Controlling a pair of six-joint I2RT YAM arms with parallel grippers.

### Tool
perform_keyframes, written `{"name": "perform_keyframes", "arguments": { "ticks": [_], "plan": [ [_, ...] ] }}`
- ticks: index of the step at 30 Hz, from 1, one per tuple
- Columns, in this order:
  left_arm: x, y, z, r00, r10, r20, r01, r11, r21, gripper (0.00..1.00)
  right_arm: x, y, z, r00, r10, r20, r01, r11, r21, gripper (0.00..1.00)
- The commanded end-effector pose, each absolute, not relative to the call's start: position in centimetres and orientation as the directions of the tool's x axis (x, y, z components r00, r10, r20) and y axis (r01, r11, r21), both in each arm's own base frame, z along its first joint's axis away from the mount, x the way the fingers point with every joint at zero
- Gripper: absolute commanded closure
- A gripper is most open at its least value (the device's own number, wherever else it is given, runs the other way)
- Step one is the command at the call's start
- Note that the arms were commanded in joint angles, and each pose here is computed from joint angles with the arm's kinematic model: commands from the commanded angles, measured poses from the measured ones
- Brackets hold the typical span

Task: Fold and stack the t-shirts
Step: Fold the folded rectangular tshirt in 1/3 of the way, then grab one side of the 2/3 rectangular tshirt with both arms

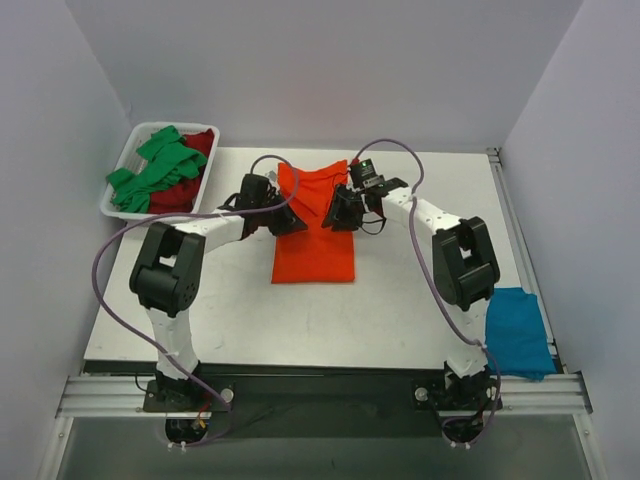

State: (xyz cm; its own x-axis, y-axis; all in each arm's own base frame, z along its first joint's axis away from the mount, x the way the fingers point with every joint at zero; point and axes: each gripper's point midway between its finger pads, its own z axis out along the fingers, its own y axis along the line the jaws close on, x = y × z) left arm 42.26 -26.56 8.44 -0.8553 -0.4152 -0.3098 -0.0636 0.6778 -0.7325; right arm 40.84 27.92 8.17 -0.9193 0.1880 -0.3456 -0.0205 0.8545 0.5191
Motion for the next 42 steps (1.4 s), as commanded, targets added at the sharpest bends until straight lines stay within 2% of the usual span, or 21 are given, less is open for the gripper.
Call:
{"name": "perform_keyframes", "arguments": {
  "ticks": [1,7,10,12,14,17,21,25,26,28,30,32,36,42],
  "plan": [
    [44.6,-27.4,7.7,-0.841,-0.455,-0.291,-0.057,0.610,-0.790,0.95,42.7,27.8,5.8,-0.930,0.221,-0.293,0.030,0.842,0.539,0.68],
    [45.2,-26.0,5.1,-0.837,-0.502,-0.217,-0.124,0.562,-0.818,0.96,44.0,25.5,2.5,-0.933,0.303,-0.194,0.147,0.813,0.563,0.68],
    [45.1,-25.5,4.8,-0.836,-0.506,-0.211,-0.131,0.559,-0.819,0.95,43.9,25.0,2.2,-0.933,0.307,-0.190,0.156,0.817,0.556,0.68],
    [45.3,-25.3,5.3,-0.835,-0.508,-0.211,-0.121,0.543,-0.831,0.91,44.0,24.6,2.6,-0.930,0.313,-0.193,0.157,0.813,0.561,0.68],
    [45.8,-25.2,6.7,-0.830,-0.510,-0.225,-0.091,0.522,-0.848,0.82,44.1,24.3,3.6,-0.925,0.319,-0.207,0.151,0.808,0.570,0.67],
    [46.0,-24.7,9.3,-0.820,-0.514,-0.253,-0.054,0.510,-0.859,0.75,44.3,24.1,6.0,-0.916,0.322,-0.240,0.124,0.796,0.592,0.66],
    [43.6,-22.9,12.2,-0.786,-0.532,-0.315,-0.050,0.562,-0.826,0.51,43.2,23.2,8.4,-0.900,0.330,-0.284,0.108,0.801,0.589,0.64],
    [38.6,-19.5,9.6,-0.751,-0.570,-0.332,-0.195,0.672,-0.714,0.50,39.5,21.6,9.2,-0.889,0.332,-0.315,0.114,0.828,0.549,0.63],
    [37.4,-18.6,8.7,-0.750,-0.566,-0.343,-0.224,0.704,-0.674,0.50,37.7,21.0,7.5,-0.900,0.321,-0.294,0.130,0.843,0.522,0.63],
    [34.6,-18.0,7.7,-0.757,-0.544,-0.361,-0.220,0.733,-0.643,0.50,36.0,20.7,7.5,-0.895,0.305,-0.326,0.110,0.859,0.501,0.63],
    [33.1,-17.8,7.3,-0.766,-0.515,-0.384,-0.196,0.757,-0.624,0.50,33.6,20.0,5.6,-0.905,0.291,-0.310,0.123,0.878,0.463,0.61],
    [31.1,-17.8,5.9,-0.796,-0.483,-0.365,-0.192,0.773,-0.605,0.47,32.5,19.9,5.3,-0.900,0.293,-0.323,0.120,0.878,0.463,0.59],
    [29.6,-18.1,4.5,-0.811,-0.462,-0.359,-0.172,0.774,-0.610,0.45,29.9,20.1,3.3,-0.912,0.293,-0.289,0.139,0.880,0.454,0.59],
    [29.3,-19.2,3.4,-0.825,-0.448,-0.344,-0.155,0.765,-0.625,0.46,29.5,20.5,2.5,-0.903,0.309,-0.298,0.157,0.884,0.440,0.60]
  ]
}}
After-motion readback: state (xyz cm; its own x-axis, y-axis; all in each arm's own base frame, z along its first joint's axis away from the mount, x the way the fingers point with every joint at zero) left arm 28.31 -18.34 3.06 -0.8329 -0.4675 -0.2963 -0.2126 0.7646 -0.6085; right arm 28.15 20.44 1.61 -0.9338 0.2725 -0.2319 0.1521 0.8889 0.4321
